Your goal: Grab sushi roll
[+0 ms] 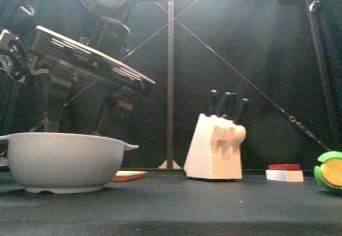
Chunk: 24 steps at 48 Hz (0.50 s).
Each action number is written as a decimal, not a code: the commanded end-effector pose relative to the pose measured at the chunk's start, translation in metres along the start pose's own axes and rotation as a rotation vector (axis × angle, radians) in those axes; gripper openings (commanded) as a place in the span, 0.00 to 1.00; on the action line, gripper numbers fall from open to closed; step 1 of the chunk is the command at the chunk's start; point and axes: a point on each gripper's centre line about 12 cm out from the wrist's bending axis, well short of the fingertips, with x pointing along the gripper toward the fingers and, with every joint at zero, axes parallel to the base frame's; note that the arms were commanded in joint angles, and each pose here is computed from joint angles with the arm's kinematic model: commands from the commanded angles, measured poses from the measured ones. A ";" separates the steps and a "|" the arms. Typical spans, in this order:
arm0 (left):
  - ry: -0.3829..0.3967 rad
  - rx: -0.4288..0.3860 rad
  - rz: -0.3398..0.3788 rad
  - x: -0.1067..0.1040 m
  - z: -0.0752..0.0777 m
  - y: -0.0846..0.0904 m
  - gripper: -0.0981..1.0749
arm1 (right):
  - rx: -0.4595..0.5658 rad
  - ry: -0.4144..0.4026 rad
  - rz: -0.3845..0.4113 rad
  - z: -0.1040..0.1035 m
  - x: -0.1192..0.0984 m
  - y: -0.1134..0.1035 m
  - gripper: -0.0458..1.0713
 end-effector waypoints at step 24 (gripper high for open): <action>-0.018 0.002 0.003 0.003 0.006 0.001 0.55 | -0.032 0.020 0.055 0.010 -0.006 0.009 0.81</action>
